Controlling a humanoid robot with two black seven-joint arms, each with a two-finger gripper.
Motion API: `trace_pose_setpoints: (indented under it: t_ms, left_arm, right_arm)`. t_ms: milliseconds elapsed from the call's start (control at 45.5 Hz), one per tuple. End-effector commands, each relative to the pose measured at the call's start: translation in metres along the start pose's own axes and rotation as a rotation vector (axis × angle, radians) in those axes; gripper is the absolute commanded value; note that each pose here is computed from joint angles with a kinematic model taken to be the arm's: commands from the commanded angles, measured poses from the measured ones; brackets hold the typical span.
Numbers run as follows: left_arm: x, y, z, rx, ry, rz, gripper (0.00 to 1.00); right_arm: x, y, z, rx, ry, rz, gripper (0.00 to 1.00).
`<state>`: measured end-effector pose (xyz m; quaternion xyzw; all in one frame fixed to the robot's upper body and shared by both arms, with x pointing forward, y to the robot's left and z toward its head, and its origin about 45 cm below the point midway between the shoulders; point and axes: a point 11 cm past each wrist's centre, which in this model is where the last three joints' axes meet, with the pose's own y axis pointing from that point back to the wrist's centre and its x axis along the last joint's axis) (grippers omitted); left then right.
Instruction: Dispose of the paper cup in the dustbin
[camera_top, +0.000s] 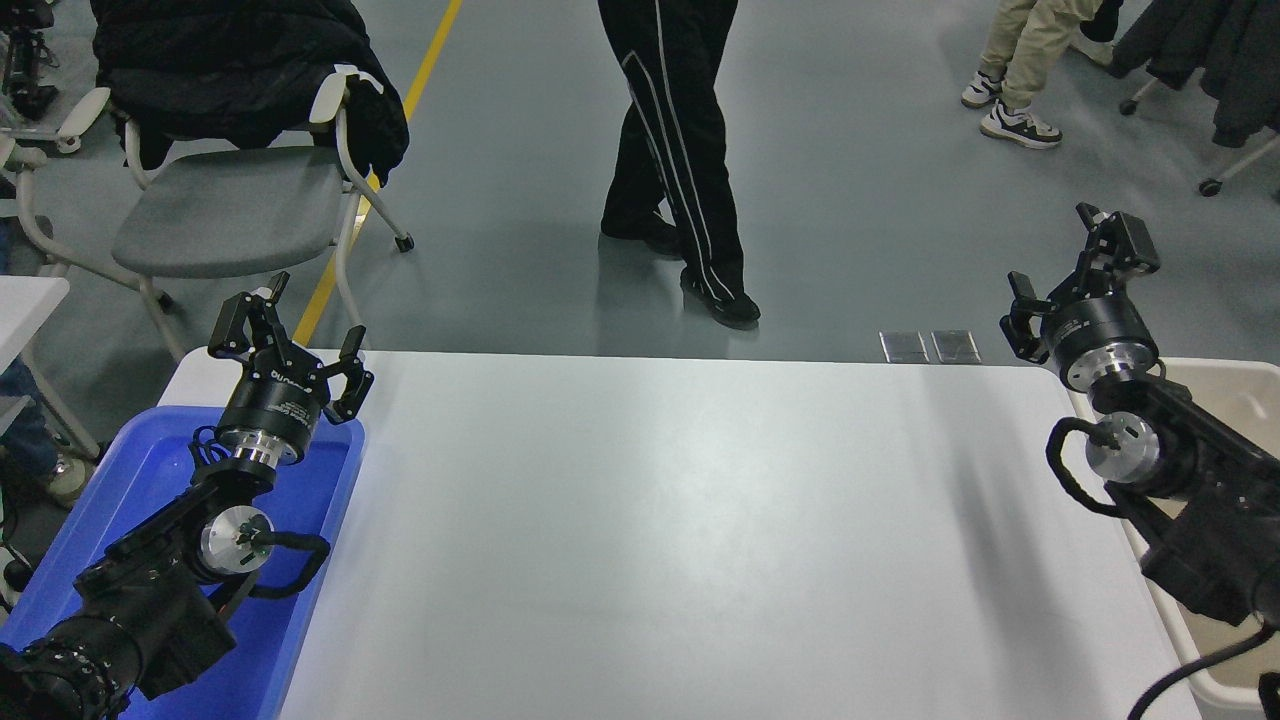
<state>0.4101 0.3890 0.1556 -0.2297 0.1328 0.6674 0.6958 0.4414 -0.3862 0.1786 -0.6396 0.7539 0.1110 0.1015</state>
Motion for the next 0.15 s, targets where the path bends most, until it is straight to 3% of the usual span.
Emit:
trace_pose_setpoints:
  t_ms: [0, 132]
  left_arm:
    - [-0.0002, -0.0001, -0.0001, 0.0, 0.0, 0.0, 1.0]
    - [-0.0002, -0.0001, -0.0001, 0.0, 0.0, 0.0, 1.0]
  right_arm:
    - [0.0055, 0.0136, 0.0203, -0.015, -0.02, 0.008, 1.0]
    - [0.006, 0.0141, 0.0207, -0.015, -0.019, 0.01, 1.0]
